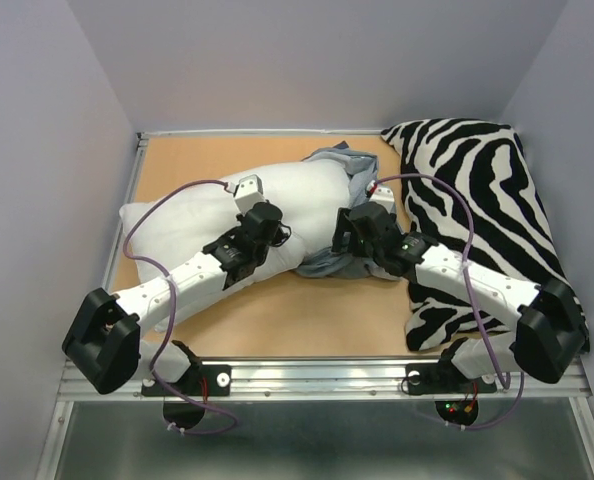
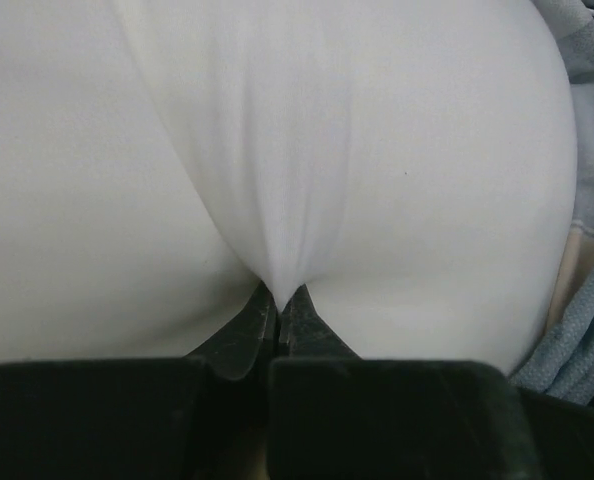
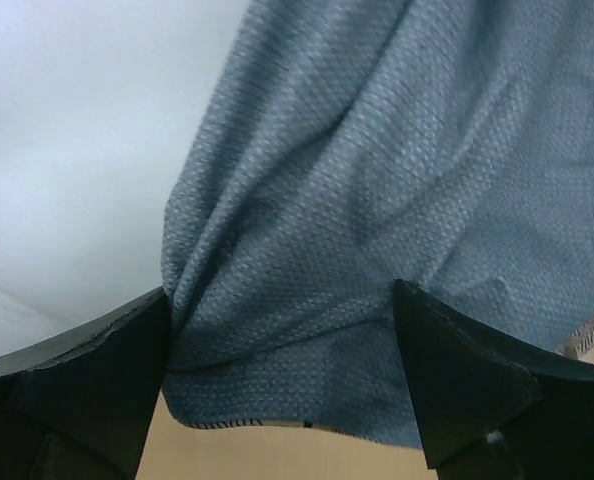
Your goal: Remove the pillowcase from the pillow
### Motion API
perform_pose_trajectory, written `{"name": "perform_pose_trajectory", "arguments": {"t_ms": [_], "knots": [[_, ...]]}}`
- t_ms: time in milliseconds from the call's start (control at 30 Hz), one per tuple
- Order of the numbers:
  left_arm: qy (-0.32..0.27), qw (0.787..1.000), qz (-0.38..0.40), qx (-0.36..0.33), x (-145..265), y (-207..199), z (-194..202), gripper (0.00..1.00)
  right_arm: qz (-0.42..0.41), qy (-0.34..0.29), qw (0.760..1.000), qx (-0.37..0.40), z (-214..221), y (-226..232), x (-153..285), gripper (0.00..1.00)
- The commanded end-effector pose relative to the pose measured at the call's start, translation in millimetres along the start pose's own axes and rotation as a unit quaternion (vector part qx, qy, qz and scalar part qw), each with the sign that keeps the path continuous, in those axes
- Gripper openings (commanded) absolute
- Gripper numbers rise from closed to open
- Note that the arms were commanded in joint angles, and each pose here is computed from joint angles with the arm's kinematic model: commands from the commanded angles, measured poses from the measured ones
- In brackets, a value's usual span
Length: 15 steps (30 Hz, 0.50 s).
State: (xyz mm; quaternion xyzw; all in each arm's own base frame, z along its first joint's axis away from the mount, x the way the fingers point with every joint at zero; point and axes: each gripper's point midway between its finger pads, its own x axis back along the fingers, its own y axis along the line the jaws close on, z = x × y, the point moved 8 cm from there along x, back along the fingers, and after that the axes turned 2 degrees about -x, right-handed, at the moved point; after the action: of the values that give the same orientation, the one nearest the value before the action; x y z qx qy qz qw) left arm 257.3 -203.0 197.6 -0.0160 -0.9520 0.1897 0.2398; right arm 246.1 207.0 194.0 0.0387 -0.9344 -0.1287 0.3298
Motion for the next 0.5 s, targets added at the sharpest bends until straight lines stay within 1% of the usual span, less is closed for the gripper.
{"name": "perform_pose_trajectory", "arguments": {"t_ms": [0,67,133,200,233,300,333,367,400,433,467], "knots": [[-0.006,1.000,-0.023,-0.006,-3.6,13.5,-5.7,0.00,0.025,0.020,0.999,-0.007,22.1,-18.5,3.0,0.91],[-0.012,1.000,-0.014,-0.004,-1.6,9.4,-13.7,0.00,0.027,0.027,0.999,-0.010,29.5,-22.2,0.3,0.90],[-0.018,1.000,-0.003,-0.005,1.2,5.6,-22.2,0.00,0.040,0.038,0.998,-0.001,38.7,-26.9,-5.2,0.80],[-0.027,1.000,0.013,-0.004,9.0,1.6,-32.8,0.00,0.049,0.034,0.998,-0.002,40.8,-31.0,-6.4,0.70],[-0.034,0.999,0.023,-0.001,13.6,-2.4,-40.5,0.00,0.052,0.030,0.998,-0.003,40.3,-31.9,-6.4,0.59],[-0.053,0.998,0.040,-0.004,25.9,-5.7,-56.6,0.00,0.065,0.022,0.998,-0.003,37.3,-35.8,-9.4,0.50],[-0.068,0.996,0.051,0.000,33.1,-11.5,-71.4,0.00,0.066,0.019,0.998,-0.007,33.3,-35.6,-10.6,0.38],[-0.070,0.996,0.047,-0.009,38.0,-9.9,-78.0,0.00,0.064,0.019,0.998,-0.009,30.8,-35.3,-11.7,0.31],[-0.081,0.995,0.054,-0.006,46.4,-11.0,-89.4,0.00,0.062,0.014,0.998,-0.013,25.6,-35.3,-12.6,0.21],[-0.095,0.994,0.063,-0.002,54.5,-15.3,-104.3,0.00,0.060,0.010,0.998,-0.013,20.0,-33.1,-12.2,0.17],[-0.098,0.993,0.059,-0.009,59.1,-12.4,-111.3,0.00,0.060,0.002,0.998,-0.017,14.0,-32.2,-11.6,0.13]]}}
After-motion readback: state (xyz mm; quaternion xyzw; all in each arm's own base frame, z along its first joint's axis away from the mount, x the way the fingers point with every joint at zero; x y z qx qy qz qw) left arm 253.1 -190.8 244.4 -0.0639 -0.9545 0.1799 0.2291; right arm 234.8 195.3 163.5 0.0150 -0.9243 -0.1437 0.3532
